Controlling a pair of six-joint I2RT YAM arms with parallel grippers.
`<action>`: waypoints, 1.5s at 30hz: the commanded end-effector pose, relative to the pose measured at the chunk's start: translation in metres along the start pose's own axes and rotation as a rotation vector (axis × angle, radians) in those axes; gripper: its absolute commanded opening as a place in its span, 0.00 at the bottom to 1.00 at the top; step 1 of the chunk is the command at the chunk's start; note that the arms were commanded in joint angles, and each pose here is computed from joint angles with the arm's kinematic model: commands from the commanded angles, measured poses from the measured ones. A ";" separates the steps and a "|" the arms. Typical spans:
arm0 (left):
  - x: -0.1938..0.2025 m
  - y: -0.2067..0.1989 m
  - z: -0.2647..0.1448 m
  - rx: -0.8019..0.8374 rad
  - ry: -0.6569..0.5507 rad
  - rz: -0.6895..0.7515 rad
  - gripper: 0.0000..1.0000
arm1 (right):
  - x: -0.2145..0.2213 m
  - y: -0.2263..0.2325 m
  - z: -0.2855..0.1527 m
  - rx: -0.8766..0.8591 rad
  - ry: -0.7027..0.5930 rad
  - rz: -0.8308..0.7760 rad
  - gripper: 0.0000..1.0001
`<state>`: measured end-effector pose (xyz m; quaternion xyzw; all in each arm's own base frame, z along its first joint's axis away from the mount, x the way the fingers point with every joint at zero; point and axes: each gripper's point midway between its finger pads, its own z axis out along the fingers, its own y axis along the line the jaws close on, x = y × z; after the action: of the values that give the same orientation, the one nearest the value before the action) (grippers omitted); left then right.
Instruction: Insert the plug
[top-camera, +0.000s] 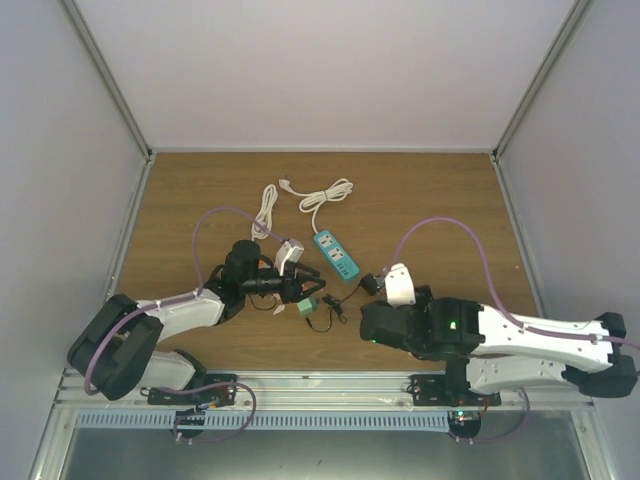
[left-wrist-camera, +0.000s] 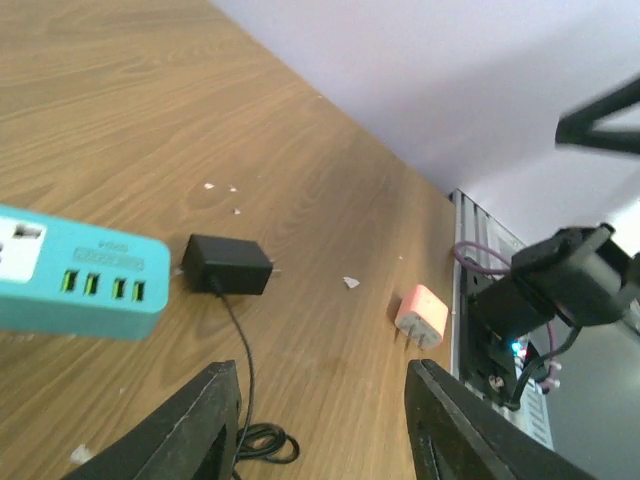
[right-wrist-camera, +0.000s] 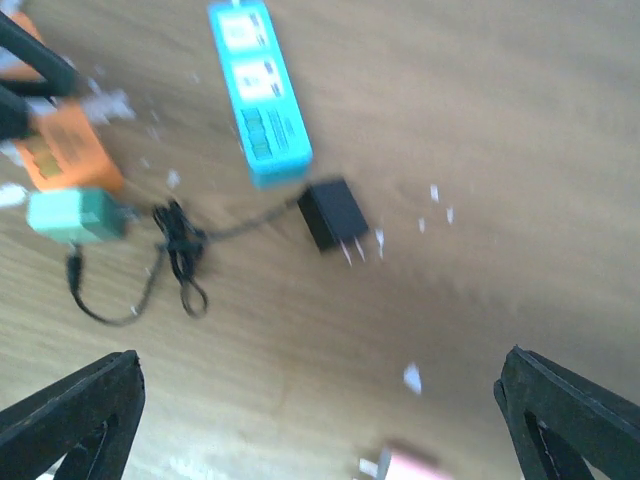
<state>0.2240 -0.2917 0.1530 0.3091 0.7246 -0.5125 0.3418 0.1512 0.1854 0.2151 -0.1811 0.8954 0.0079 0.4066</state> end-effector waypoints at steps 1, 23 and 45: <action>-0.013 0.004 -0.010 -0.046 -0.074 -0.013 0.49 | 0.066 -0.018 0.007 0.061 0.234 0.237 1.00; -0.016 -0.008 -0.017 -0.059 -0.072 0.025 0.61 | 0.114 -0.056 0.058 0.189 0.388 0.708 1.00; -0.012 -0.016 -0.027 -0.067 -0.075 0.068 0.62 | 0.182 -0.050 0.099 0.198 0.624 0.744 0.69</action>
<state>0.2167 -0.2726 0.1744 0.2914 0.7271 -0.4919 0.3802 0.1249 0.0870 0.0237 0.1951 0.9752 -0.0074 0.1046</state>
